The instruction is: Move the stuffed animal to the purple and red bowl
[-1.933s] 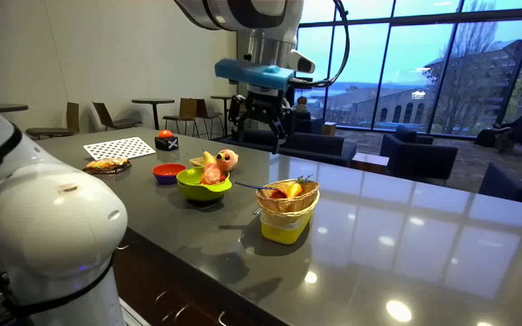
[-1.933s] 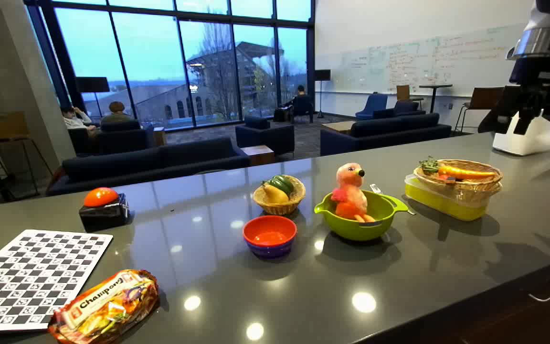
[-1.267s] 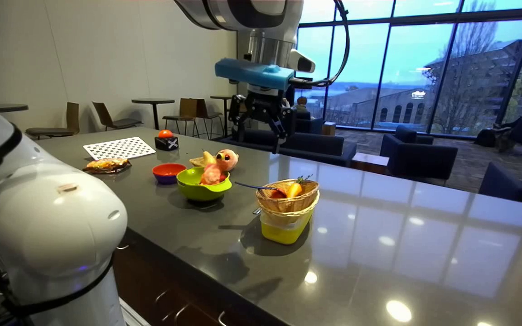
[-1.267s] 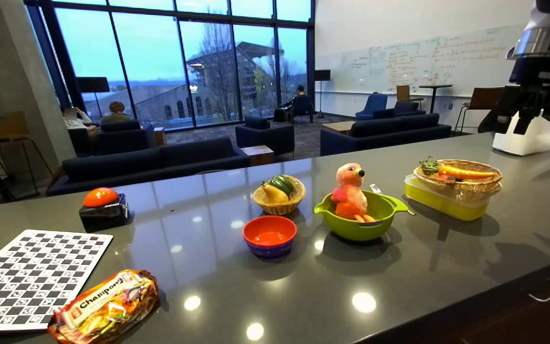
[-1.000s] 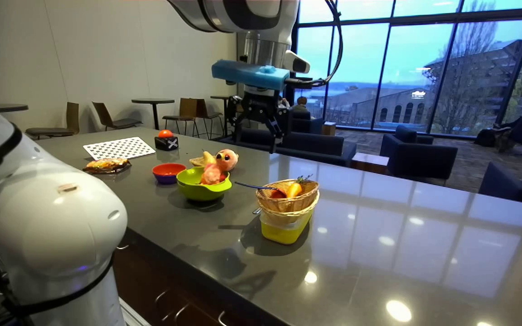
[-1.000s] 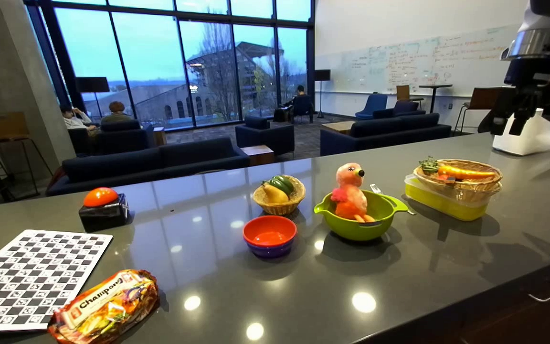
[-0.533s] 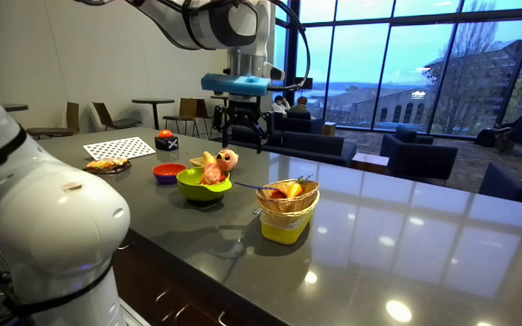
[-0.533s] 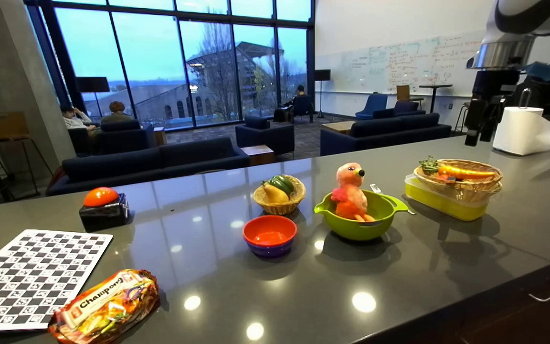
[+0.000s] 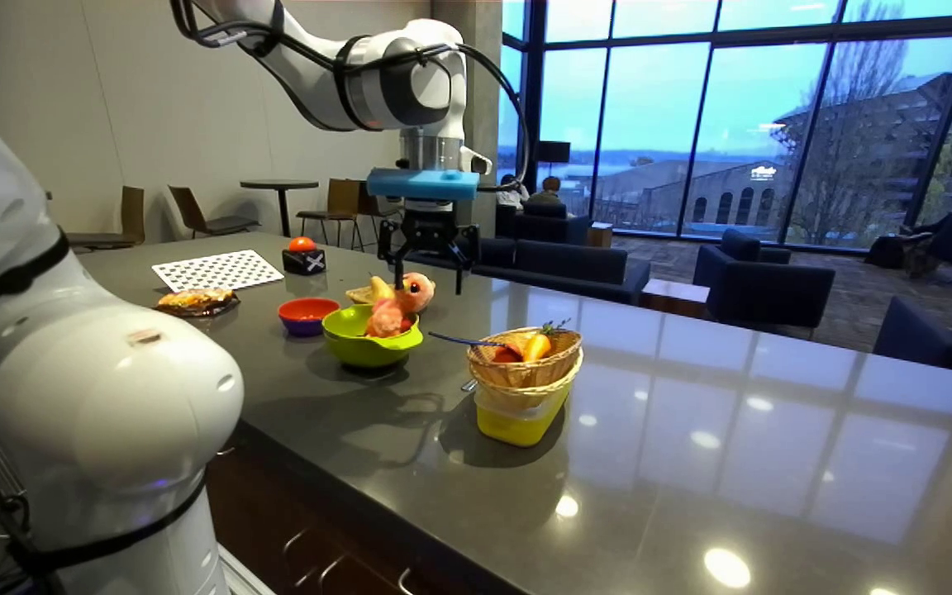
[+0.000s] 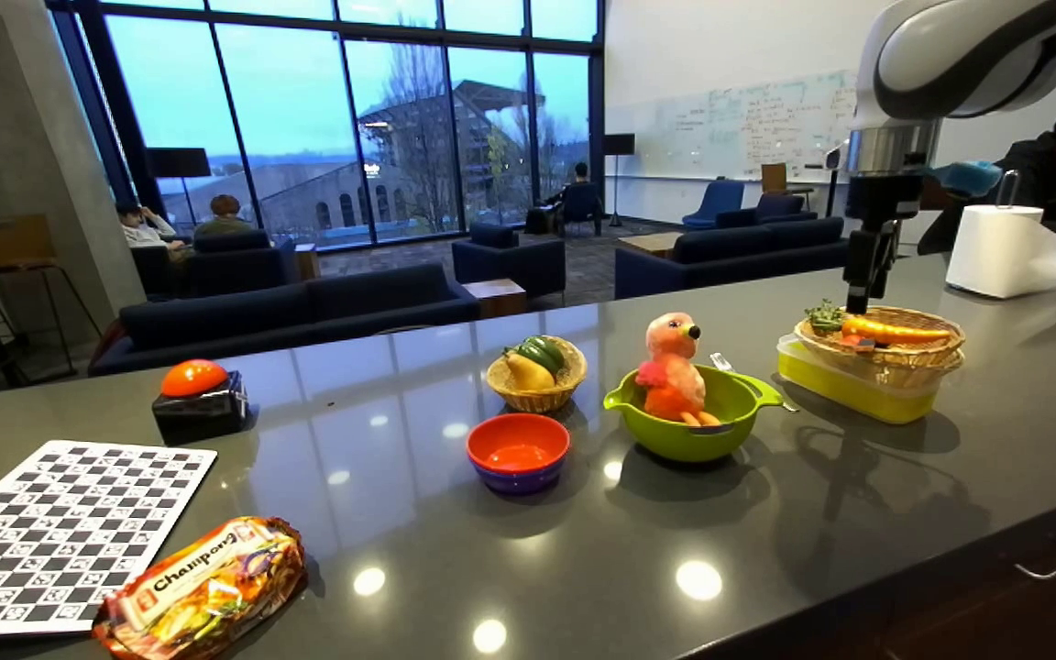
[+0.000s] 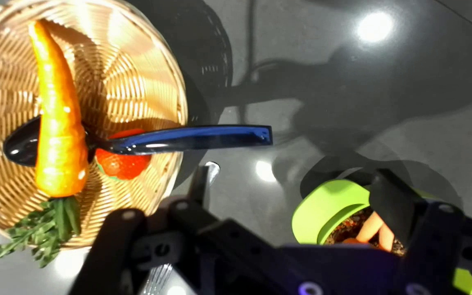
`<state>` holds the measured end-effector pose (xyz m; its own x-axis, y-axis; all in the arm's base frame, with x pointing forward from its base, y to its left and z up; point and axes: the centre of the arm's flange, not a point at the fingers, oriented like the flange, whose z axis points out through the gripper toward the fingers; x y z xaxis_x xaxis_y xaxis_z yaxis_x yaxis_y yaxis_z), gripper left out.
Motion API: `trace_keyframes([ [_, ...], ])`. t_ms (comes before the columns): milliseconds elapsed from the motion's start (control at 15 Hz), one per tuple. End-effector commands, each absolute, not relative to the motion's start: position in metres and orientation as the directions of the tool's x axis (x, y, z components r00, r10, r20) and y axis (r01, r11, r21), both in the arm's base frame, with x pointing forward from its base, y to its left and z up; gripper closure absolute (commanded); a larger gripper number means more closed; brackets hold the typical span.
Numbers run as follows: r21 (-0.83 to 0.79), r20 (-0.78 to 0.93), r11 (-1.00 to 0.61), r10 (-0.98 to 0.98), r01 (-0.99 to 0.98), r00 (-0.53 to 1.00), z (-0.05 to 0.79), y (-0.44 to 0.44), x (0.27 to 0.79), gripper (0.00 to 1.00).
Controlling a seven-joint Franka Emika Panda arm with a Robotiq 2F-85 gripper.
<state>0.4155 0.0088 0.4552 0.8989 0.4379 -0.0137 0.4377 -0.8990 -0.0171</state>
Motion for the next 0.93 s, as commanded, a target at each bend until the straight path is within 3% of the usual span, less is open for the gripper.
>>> trace_keyframes([
  [0, 0.002, -0.034, -0.844, 0.536, 0.536, 0.844, 0.446, 0.033, 0.437, 0.00],
  [867, 0.036, -0.100, -0.603, 0.791, 0.797, 0.604, 0.411, 0.152, 0.428, 0.00],
])
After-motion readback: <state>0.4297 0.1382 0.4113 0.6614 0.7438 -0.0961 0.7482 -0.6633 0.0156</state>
